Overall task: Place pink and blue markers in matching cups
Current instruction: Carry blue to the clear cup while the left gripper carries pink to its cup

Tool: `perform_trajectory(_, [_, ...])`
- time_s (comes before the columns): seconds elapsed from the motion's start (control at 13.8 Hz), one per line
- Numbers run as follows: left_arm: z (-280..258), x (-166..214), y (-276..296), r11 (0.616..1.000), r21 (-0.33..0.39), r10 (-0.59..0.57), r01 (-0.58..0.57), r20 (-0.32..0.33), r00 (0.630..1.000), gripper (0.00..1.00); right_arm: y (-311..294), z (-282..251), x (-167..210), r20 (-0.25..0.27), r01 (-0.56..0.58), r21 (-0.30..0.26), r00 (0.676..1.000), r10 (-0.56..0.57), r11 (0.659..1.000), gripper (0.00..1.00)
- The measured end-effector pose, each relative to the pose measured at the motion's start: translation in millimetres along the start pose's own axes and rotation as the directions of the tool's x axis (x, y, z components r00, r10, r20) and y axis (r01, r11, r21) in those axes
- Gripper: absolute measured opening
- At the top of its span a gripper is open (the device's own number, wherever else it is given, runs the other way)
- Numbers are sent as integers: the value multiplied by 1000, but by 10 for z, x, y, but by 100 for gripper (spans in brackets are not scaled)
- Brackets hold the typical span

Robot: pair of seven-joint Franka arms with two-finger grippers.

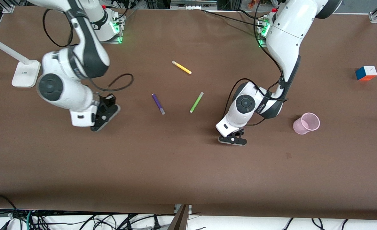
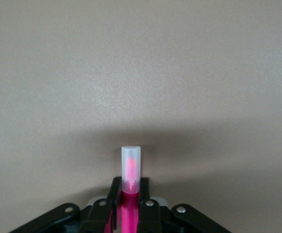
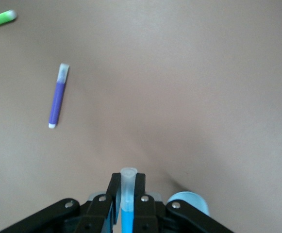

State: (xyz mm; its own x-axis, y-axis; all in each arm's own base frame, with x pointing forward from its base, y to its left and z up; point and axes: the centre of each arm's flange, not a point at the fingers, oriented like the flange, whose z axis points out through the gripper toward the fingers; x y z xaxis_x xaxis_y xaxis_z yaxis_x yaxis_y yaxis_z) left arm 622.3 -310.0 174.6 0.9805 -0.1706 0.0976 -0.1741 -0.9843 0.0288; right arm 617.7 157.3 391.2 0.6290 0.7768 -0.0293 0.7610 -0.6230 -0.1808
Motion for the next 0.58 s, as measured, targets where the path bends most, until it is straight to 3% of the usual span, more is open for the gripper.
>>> perform_trajectory(0.29, [-190,231,-526,991,9,135,-135,-33,990,18,482,-20,-445,-117,209,88,973,-199,974,15])
perform_trajectory(0.58, [-774,414,-1171,963,36,269,-269,-11,963,18,700,156,-786,-273,366,169,910,-313,915,15])
